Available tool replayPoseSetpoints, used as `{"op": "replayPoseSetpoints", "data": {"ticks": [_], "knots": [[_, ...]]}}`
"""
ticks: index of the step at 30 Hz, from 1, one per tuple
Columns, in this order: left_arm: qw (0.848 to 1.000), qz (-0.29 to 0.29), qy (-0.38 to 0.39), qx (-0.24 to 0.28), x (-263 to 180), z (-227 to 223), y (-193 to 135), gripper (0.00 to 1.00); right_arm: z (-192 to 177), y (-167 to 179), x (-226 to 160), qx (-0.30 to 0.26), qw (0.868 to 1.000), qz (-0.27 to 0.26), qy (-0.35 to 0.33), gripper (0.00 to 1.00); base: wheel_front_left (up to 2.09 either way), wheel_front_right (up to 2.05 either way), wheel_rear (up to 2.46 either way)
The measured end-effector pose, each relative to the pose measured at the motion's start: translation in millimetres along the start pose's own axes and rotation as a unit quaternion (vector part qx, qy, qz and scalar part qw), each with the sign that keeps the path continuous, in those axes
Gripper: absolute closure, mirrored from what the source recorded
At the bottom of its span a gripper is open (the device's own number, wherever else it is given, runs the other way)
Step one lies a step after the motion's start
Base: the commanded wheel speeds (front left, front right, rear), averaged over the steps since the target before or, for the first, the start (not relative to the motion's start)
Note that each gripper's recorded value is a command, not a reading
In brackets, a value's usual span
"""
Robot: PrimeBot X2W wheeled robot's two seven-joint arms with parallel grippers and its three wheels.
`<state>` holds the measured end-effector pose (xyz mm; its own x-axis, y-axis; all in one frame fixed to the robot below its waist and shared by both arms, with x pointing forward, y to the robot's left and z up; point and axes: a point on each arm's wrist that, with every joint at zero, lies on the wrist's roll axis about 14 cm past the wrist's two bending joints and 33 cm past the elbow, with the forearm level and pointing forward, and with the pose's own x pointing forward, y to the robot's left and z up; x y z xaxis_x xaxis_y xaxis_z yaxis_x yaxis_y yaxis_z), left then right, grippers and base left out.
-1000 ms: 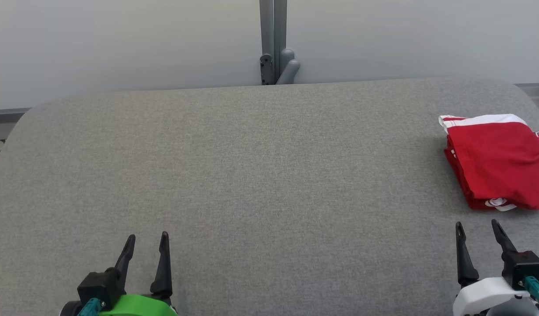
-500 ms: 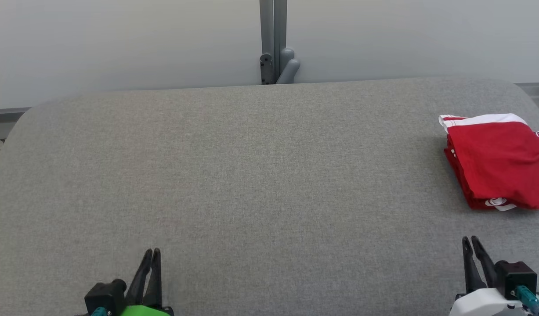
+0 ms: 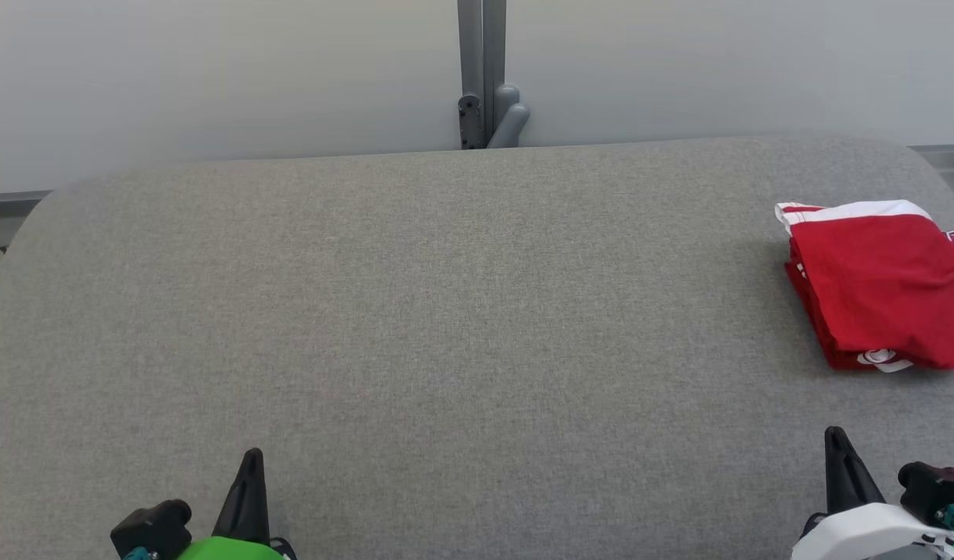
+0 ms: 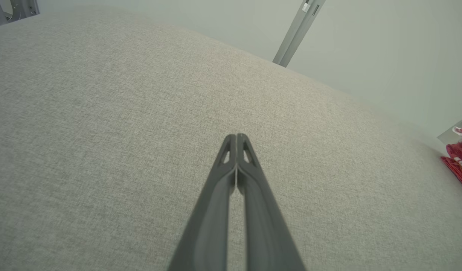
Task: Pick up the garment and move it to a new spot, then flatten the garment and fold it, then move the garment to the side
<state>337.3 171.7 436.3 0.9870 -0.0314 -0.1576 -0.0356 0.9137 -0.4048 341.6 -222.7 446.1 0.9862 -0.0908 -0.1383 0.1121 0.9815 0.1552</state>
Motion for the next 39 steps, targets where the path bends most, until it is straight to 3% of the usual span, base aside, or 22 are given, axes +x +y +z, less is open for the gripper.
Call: {"op": "replayPoseSetpoints", "data": {"ticks": [17, 39], "knots": [[0.991, 0.018, -0.011, -0.135, 9.4, 15.2, 5.4, 1.00, 11.0, 3.2, 8.5, 0.168, 0.986, -0.008, -0.008, 1.00, 0.00, 0.00, 0.00], [0.964, 0.017, -0.022, -0.266, 19.0, 30.8, 5.9, 1.00, 21.2, 8.2, 16.8, 0.322, 0.947, -0.001, -0.010, 1.00, 0.00, 0.00, 0.00]]}}
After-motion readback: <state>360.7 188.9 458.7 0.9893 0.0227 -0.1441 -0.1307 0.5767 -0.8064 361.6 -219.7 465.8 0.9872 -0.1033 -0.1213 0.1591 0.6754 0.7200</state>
